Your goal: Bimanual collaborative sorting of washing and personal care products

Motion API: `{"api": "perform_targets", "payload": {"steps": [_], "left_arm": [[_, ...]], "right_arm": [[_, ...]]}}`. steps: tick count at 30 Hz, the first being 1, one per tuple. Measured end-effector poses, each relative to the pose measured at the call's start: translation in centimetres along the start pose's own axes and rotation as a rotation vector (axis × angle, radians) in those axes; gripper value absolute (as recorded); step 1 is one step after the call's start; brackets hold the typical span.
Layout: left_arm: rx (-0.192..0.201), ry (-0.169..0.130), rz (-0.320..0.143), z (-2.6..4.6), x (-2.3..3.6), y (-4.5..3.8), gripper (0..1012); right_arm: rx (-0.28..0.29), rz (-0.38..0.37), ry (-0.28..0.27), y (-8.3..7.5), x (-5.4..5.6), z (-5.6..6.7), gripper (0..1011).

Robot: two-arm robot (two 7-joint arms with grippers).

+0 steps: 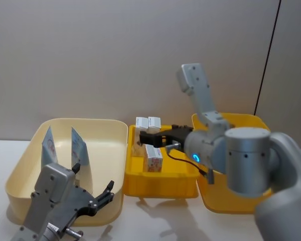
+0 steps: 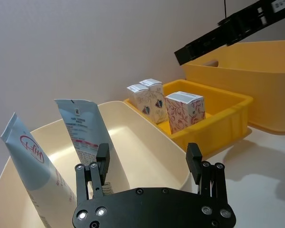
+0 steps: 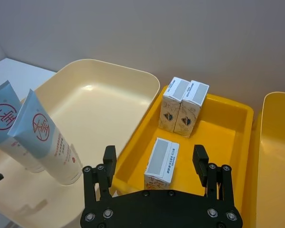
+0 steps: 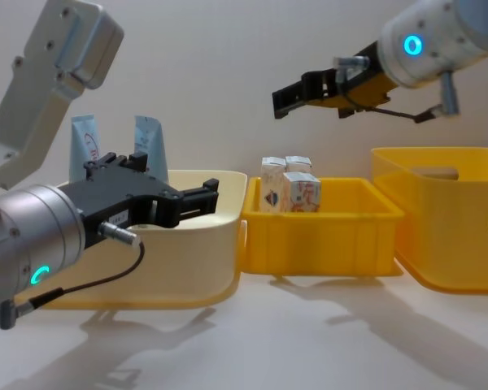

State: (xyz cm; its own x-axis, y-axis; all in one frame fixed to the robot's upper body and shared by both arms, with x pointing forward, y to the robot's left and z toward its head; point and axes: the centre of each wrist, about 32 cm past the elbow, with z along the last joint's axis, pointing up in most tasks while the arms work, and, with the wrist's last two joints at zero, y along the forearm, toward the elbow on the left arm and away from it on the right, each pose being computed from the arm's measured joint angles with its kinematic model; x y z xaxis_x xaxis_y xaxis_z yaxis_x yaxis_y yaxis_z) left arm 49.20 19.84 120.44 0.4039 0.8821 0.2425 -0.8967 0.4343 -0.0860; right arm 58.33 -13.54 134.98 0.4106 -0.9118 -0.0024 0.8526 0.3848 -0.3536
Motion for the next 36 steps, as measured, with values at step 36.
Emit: {"api": "perform_targets", "payload": {"steps": [36], "left_arm": [[0.0, 0.0, 0.0, 0.0, 0.0, 0.0, 1003]], "right_arm": [[-0.217, -0.084, 0.119, 6.8, 0.1, -0.3, 1001]]}}
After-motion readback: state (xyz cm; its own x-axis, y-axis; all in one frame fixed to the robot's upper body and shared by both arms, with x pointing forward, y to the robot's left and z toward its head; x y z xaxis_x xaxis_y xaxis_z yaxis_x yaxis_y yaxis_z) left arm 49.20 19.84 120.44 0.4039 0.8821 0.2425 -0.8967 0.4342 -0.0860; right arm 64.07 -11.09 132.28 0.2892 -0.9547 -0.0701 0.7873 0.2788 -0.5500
